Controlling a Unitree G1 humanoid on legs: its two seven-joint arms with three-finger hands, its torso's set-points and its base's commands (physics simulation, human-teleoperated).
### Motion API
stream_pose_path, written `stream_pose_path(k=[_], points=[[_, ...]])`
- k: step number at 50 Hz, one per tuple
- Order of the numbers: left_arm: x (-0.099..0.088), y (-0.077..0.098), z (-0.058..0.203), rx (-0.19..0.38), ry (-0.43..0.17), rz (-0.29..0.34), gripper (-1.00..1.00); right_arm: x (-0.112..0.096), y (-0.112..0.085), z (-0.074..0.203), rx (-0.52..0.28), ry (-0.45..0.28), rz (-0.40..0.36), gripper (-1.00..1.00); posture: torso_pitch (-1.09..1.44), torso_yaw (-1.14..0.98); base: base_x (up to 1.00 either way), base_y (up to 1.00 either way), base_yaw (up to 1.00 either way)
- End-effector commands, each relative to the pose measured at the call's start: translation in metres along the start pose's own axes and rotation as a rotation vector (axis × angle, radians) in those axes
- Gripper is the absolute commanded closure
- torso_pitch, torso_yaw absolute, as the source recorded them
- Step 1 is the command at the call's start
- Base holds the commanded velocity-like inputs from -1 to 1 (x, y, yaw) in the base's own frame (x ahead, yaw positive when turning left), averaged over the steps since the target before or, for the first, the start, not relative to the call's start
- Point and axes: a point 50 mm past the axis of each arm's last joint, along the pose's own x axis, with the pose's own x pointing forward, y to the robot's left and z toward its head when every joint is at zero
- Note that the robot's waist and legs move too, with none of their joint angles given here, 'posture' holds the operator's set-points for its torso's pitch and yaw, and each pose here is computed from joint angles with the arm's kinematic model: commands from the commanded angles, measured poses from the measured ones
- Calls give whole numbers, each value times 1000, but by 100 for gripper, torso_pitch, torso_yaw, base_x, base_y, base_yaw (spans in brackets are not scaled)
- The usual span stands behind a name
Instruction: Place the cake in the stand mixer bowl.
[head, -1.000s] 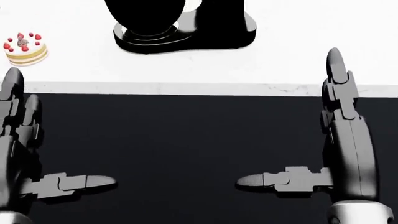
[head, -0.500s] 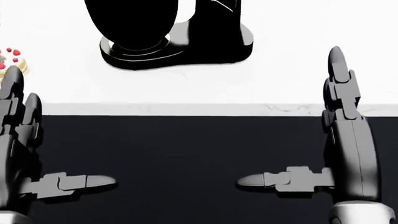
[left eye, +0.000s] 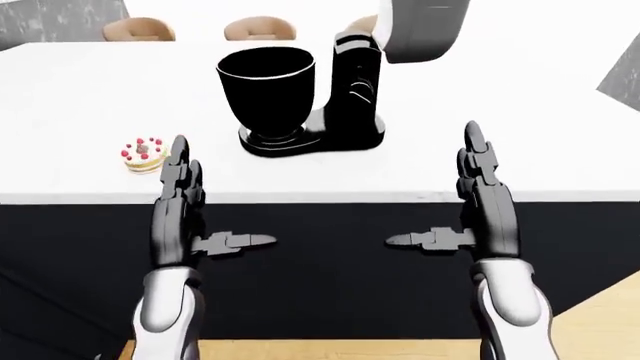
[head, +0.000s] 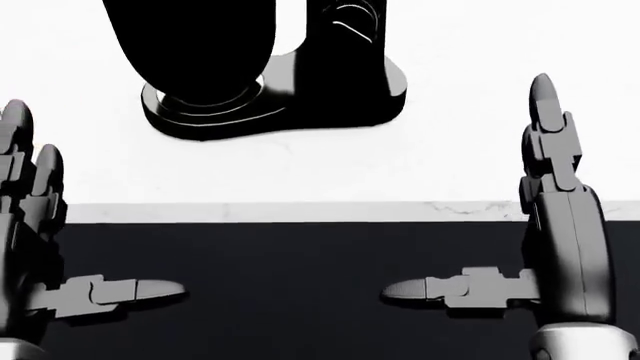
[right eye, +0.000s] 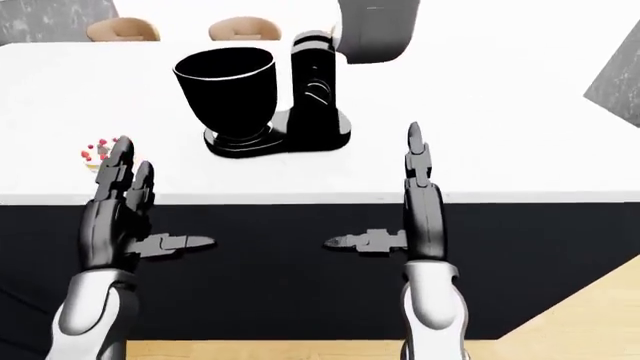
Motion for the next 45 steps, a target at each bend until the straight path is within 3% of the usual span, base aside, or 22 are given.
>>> stream_pose_path(k=[1,45], points=[[1,4,18,13,-105,21,-100,-1,0,19,14,-108,1,-100,0,0,14,0,0],[-2,13,26,11,-121,48,-100,0,2,18,16,-113,5,-100,0,0,11,0,0]])
